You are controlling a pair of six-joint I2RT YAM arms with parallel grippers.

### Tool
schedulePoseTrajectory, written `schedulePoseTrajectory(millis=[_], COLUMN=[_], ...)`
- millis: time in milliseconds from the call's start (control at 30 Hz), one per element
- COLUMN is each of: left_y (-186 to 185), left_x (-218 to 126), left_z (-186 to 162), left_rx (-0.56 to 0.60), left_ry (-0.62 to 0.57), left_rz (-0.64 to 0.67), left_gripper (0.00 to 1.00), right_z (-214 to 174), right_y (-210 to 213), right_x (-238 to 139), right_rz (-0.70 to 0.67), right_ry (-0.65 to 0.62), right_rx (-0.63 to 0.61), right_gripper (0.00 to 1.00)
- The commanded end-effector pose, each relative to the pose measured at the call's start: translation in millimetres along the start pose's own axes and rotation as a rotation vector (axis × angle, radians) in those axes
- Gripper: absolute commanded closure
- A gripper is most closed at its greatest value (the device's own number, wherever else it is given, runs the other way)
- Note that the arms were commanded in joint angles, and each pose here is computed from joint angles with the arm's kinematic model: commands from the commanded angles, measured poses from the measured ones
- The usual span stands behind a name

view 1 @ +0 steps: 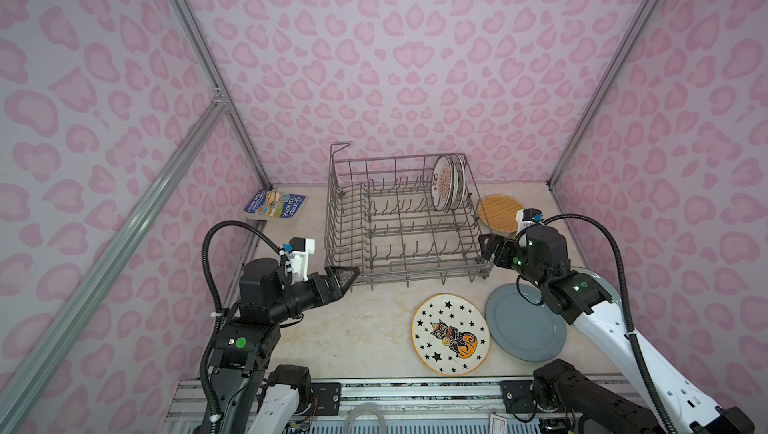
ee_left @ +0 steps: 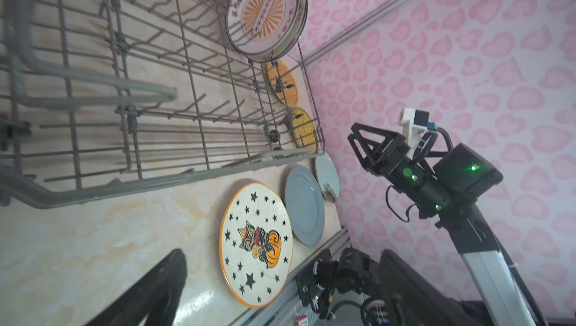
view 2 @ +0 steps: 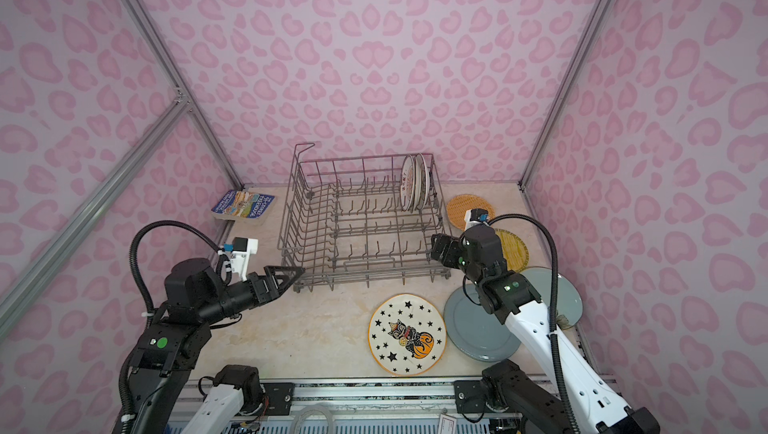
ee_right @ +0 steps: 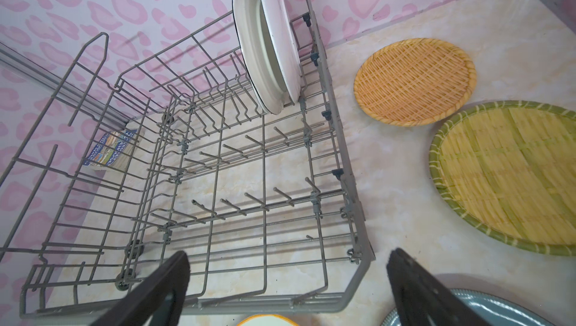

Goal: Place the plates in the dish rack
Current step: 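Move the left gripper toward the cat-and-stars plate while the right gripper nears the grey-blue plate, then lower the left gripper to the cat-and-stars plate rim while the right gripper lowers too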

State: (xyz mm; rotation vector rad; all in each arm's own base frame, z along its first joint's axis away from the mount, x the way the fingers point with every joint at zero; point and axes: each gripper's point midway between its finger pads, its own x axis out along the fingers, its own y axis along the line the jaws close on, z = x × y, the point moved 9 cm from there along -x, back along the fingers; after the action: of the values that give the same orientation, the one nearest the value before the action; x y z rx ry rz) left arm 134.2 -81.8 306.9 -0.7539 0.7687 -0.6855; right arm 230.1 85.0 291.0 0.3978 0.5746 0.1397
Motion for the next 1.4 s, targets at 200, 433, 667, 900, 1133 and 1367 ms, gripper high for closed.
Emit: schedulePoseTrajectory(millis=[200, 433, 667, 900, 1133, 1367], left_y=[15, 19, 32, 46, 62, 71], left_x=[59, 95, 115, 134, 148, 165], left_z=[-53, -95, -119, -139, -151, -166], left_rx=[0.023, 0.033, 0.002, -0.058, -0.112, -0.133], left_ry=[0.096, 0.153, 0.16, 0.17, 0.149, 0.178], left_rz=[0.045, 0.076, 0.125, 0.157, 0.161, 0.162], left_gripper=[0.05, 0.07, 0.12, 0.19, 0.23, 0.28], right_z=[-10, -23, -36, -47, -55, -59], right_y=[-5, -1, -3, -8, -10, -9], right_x=[-12, -16, -47, -66, -61, -59], right_rz=[-0.001, 0.092, 0.193, 0.222, 0.247, 0.272], right_ry=[0.04, 0.112, 0.144, 0.156, 0.177, 0.188], right_rx=[-0.028, -0.023, 0.001, 0.011, 0.025, 0.042], right_gripper=[0.02, 0.02, 0.02, 0.02, 0.02, 0.02])
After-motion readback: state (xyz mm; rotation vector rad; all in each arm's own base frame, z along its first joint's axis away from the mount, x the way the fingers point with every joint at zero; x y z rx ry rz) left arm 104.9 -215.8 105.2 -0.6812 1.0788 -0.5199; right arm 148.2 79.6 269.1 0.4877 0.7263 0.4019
